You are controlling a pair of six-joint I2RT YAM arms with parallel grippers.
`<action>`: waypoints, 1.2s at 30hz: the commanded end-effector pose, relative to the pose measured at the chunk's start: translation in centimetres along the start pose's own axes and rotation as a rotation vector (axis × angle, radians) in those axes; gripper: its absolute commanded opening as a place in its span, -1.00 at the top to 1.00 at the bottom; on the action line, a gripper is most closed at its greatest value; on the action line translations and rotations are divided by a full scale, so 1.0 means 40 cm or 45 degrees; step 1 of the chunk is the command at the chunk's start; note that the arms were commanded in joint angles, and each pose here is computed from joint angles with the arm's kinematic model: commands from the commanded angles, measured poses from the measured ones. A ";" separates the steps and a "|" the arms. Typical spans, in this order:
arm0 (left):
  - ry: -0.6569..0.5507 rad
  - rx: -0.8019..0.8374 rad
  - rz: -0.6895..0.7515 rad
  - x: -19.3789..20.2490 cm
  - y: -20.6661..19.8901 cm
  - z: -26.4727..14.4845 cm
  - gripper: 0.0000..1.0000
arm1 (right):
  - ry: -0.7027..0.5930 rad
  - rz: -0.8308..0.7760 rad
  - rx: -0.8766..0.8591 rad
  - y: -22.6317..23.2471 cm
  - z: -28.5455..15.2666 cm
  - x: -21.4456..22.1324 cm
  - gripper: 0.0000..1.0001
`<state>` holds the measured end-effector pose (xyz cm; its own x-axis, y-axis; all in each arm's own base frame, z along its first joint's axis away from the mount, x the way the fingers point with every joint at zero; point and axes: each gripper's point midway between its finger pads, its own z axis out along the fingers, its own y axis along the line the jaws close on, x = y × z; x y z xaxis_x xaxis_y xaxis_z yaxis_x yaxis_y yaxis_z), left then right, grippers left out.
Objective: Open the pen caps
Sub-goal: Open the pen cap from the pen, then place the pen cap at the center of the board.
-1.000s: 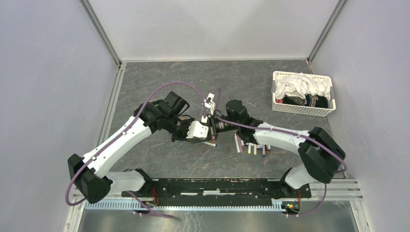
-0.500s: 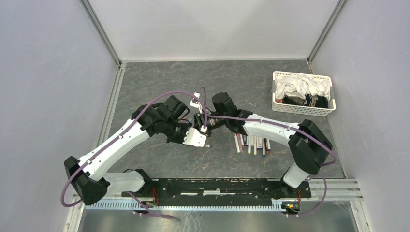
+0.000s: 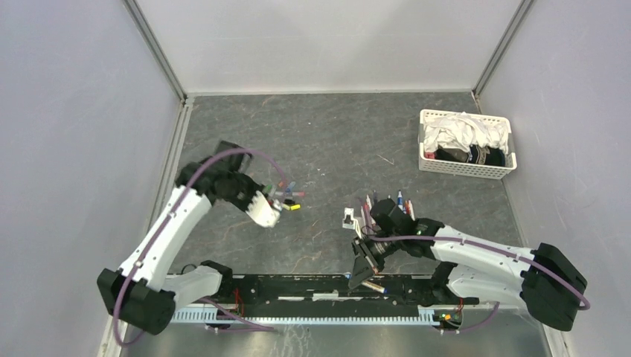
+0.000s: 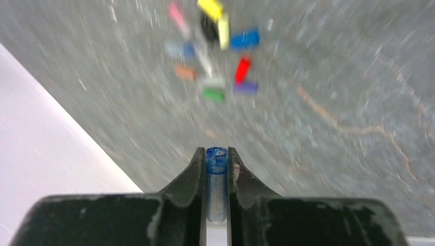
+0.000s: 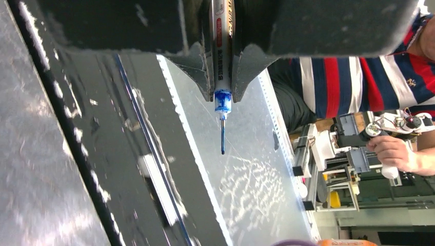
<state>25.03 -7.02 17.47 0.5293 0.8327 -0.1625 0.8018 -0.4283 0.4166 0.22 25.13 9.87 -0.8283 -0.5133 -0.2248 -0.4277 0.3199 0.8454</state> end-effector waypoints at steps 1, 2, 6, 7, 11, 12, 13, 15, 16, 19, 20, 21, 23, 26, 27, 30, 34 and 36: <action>-0.093 -0.032 0.279 -0.169 -0.030 -0.006 0.95 | -0.050 -0.231 -0.003 0.061 -0.022 -0.097 1.00; -0.115 -0.020 0.274 -0.193 -0.037 -0.004 0.95 | -0.037 -0.251 0.004 0.066 -0.022 -0.108 1.00; -0.164 0.022 0.155 -0.232 -0.037 0.018 0.95 | -0.068 -0.308 0.038 0.075 -0.029 -0.171 1.00; -0.178 0.015 0.099 -0.239 -0.025 0.024 0.95 | -0.089 -0.320 0.049 0.075 -0.035 -0.190 1.00; -0.222 0.070 -0.146 -0.262 0.007 0.055 0.95 | -0.198 -0.312 0.147 0.039 -0.072 -0.254 1.00; -0.221 0.093 -0.209 -0.264 0.015 0.066 0.95 | -0.223 -0.296 0.216 0.011 -0.086 -0.267 1.00; -0.215 0.112 -0.266 -0.264 0.024 0.080 0.95 | -0.247 -0.279 0.284 -0.019 -0.103 -0.278 1.00; -0.190 0.129 -0.422 -0.260 0.047 0.111 0.95 | -0.328 -0.194 0.459 -0.103 -0.149 -0.299 1.00; -0.184 0.149 -0.487 -0.258 0.052 0.131 0.95 | -0.357 -0.167 0.525 -0.133 -0.168 -0.305 1.00; -0.171 0.198 -0.656 -0.245 0.074 0.191 0.95 | -0.477 -0.074 0.694 -0.213 -0.227 -0.326 1.00; -0.161 0.203 -0.706 -0.234 0.081 0.212 0.95 | -0.519 -0.066 0.746 -0.228 -0.248 -0.337 1.00; -0.155 0.213 -0.749 -0.225 0.084 0.233 0.95 | -0.562 -0.053 0.799 -0.245 -0.268 -0.348 1.00; -0.134 0.221 -0.837 -0.204 0.095 0.277 0.95 | -0.654 -0.040 0.890 -0.267 -0.311 -0.374 1.00; -0.117 0.184 -0.967 -0.163 0.131 0.331 0.95 | -0.766 -0.030 1.048 -0.303 -0.370 -0.404 1.00; -0.115 0.175 -1.007 -0.150 0.140 0.345 0.94 | -0.798 -0.018 1.090 -0.317 -0.385 -0.409 1.00; -0.119 0.157 -1.099 -0.130 0.159 0.378 0.84 | -0.851 0.012 1.198 -0.355 -0.415 -0.415 1.00; -0.126 0.152 -1.163 -0.129 0.157 0.413 0.70 | -0.913 0.072 1.283 -0.406 -0.432 -0.418 1.00; -0.119 0.145 -1.186 -0.124 0.151 0.432 0.66 | -0.944 0.097 1.306 -0.426 -0.433 -0.421 1.00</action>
<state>30.43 -17.90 5.12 -0.2640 0.8860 -0.3812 0.9597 0.2806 -0.0126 25.34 16.02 8.32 -0.7684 -0.0815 -0.6348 -0.2910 0.9279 0.2331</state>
